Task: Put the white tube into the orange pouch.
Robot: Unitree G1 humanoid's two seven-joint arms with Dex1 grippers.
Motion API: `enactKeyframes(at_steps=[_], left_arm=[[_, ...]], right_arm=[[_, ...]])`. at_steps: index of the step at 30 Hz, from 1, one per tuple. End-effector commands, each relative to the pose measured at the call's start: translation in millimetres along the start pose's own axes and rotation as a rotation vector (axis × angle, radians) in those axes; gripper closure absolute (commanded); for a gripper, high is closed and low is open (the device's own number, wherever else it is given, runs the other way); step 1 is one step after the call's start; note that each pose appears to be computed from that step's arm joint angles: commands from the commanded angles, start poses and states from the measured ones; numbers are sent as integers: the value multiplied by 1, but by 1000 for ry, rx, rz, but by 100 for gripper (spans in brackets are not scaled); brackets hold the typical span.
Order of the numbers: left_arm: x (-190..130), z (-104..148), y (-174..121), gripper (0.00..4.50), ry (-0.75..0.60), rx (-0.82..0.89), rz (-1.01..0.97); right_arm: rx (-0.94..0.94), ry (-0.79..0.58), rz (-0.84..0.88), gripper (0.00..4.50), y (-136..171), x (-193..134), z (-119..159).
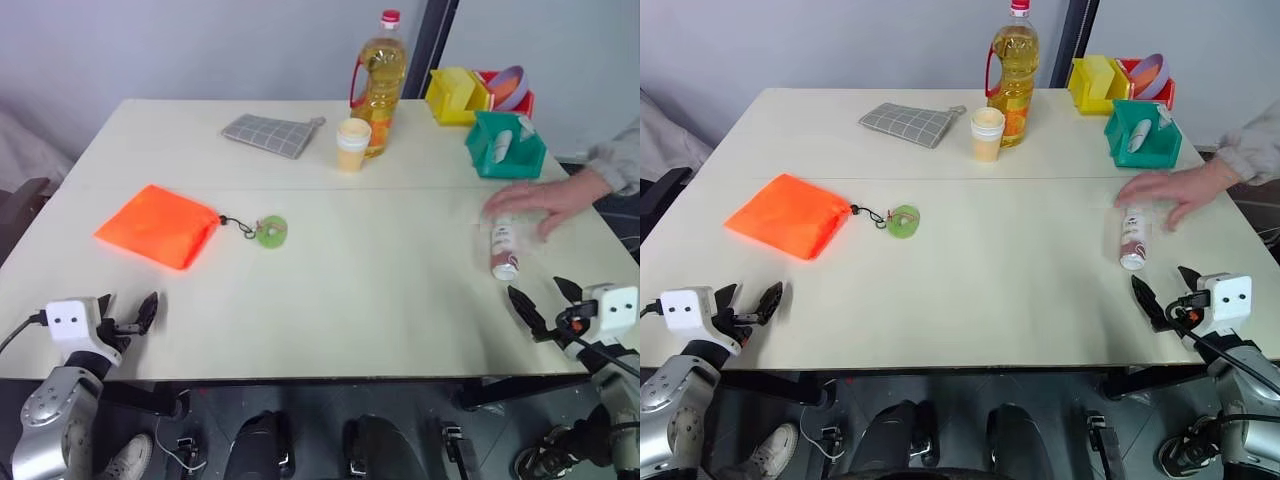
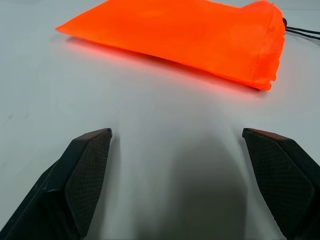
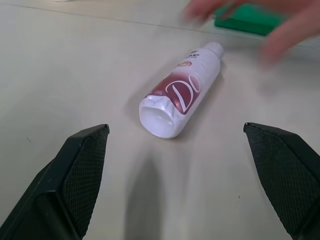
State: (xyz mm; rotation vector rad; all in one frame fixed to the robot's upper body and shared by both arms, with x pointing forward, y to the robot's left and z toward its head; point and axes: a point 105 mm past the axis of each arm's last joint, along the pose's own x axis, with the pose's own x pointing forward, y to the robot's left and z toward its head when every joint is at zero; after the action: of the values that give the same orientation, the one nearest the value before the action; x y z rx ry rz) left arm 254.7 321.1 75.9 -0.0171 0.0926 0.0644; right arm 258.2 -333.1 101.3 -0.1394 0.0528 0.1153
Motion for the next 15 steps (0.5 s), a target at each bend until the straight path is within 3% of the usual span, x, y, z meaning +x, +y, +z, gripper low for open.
enactKeyframes(at_steps=[1,15], left_arm=[[0,16,3,0,-56,23,2],[1,21,-1,0,-69,25,-15]], right_arm=[[-5,-49,10,3,5,1,13],[5,-62,36,3,12,6,18]])
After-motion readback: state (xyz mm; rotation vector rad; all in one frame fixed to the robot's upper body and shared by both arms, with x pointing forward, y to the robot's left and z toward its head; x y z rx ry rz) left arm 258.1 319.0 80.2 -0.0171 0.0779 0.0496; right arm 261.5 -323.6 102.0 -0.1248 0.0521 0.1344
